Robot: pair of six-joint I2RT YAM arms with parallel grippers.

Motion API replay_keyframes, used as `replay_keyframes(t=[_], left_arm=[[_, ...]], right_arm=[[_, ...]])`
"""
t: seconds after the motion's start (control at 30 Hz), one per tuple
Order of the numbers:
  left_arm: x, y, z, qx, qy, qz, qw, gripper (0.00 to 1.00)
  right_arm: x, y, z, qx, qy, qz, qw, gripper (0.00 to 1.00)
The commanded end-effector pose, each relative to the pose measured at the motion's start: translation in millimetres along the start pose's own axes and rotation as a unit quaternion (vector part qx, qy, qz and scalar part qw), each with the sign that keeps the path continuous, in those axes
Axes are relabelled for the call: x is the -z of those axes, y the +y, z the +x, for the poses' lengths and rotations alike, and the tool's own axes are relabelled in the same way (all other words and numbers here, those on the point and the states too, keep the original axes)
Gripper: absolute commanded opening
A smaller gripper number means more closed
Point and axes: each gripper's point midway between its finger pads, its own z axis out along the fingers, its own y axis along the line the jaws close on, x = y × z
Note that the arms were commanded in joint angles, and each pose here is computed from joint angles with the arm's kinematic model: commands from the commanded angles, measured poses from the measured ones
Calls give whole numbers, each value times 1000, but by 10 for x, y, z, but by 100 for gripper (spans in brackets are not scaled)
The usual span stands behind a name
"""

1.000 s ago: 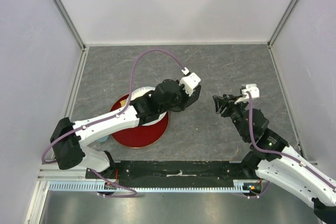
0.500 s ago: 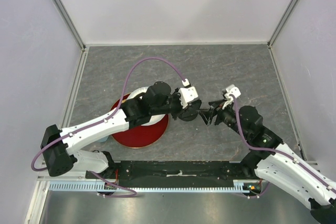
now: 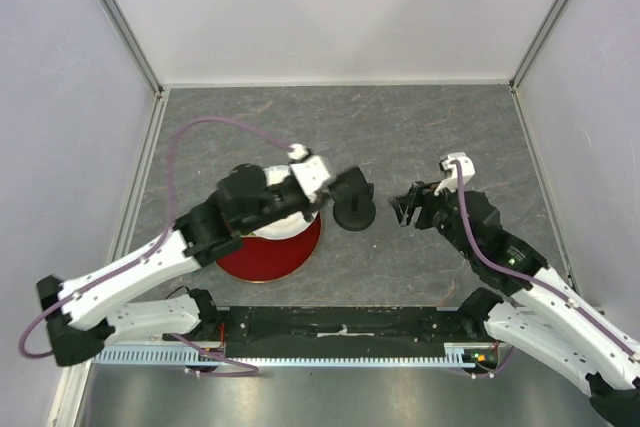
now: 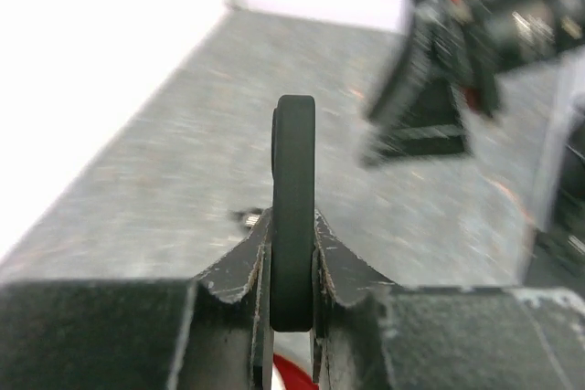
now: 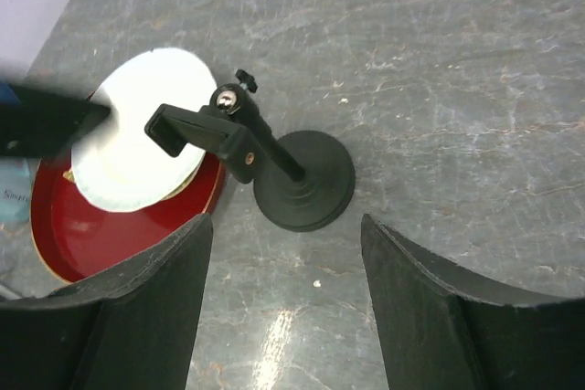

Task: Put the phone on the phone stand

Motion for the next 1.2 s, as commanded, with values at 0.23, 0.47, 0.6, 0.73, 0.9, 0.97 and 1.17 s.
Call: replay_keyframes(t=[0.23,0.47,0.6,0.73,0.9,0.97,1.17], left_arm=[[1092,1285,-634,18,-164,-408,898,2],[907,1232,-550,28,-148,-385,910,2],[847,1219,-507,29,-141,-380,914,2],[808,1206,-471,30,-136,-377,916,2],[778,1193,-460,32,-135,-371,918,2],[765,1187,-459,32,-134,-368,919,2],[719,1161,-448,36,-131,-359,923,2]], right_arm=[[-215,400,130,22,74,-37,996,72],[-437,556,135,74,43,9,996,52],[-485,548,125,86,4,47,995,46],[-496,470,135,71,-40,63,995,39],[-465,379,160,83,-52,78,992,40],[-475,400,127,81,-61,74,992,41],[-492,510,156,90,-89,20,992,41]])
